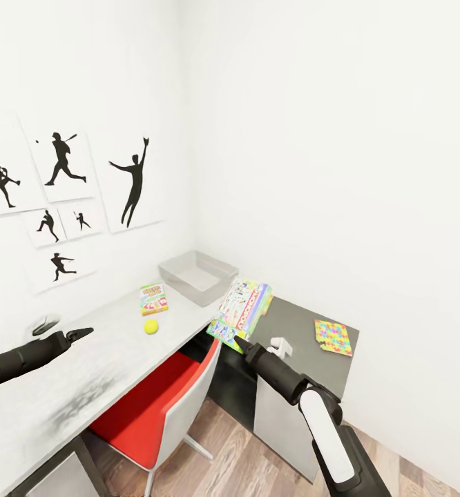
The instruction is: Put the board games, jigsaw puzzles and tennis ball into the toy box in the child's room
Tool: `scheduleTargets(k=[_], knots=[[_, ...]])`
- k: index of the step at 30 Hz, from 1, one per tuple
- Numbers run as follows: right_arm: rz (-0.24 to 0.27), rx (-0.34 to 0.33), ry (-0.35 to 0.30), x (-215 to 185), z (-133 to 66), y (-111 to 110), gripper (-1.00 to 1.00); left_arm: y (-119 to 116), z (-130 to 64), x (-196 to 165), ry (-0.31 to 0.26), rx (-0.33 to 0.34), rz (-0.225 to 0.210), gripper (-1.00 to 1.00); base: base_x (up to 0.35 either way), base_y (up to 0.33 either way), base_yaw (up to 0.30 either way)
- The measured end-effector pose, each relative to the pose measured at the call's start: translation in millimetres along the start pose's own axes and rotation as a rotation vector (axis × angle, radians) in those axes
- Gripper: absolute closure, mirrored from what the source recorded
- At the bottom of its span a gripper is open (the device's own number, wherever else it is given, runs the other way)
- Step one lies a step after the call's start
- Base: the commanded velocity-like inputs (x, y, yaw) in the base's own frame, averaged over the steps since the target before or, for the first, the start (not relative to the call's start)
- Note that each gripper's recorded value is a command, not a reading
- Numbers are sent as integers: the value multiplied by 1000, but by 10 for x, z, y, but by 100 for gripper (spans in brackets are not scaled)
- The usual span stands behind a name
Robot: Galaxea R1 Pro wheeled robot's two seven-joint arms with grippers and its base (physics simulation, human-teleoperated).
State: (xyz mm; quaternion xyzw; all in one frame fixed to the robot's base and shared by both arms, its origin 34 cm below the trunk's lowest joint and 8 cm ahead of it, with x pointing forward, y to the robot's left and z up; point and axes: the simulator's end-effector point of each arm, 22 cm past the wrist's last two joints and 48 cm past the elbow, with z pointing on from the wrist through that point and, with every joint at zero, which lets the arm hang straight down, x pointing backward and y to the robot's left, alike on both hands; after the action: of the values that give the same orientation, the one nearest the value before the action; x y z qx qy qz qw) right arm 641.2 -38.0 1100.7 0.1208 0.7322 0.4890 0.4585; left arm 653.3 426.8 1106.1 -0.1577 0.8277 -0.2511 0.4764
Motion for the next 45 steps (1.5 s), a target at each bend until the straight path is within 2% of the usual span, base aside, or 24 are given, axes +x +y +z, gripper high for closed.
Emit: scheduleTargets(k=[19,23,26,29,34,45], knots=[[-5,-3,-4,-15,-3,20,100,1,-1,0,0,0,0,-100,27,-26,288],[-22,-33,-23,-124,-33,170,100,-3,-2,-3,-1,1,0,-100,16,-16,291],[-50,-82,-44,-273,-102,428,100,1,0,1,0,0,0,-100,5,-5,251],[-60,-103,26,-174,-199,558,100,-1,0,1,0,0,0,-100,1,-1,87],[-38,-90,96,-95,-283,498,100,-2,1,2,0,1,0,-100,0,0,23],[-19,-101,94,-128,-318,501,100,-15,-7,-1,-1,11,-6,-100,9,0,2]])
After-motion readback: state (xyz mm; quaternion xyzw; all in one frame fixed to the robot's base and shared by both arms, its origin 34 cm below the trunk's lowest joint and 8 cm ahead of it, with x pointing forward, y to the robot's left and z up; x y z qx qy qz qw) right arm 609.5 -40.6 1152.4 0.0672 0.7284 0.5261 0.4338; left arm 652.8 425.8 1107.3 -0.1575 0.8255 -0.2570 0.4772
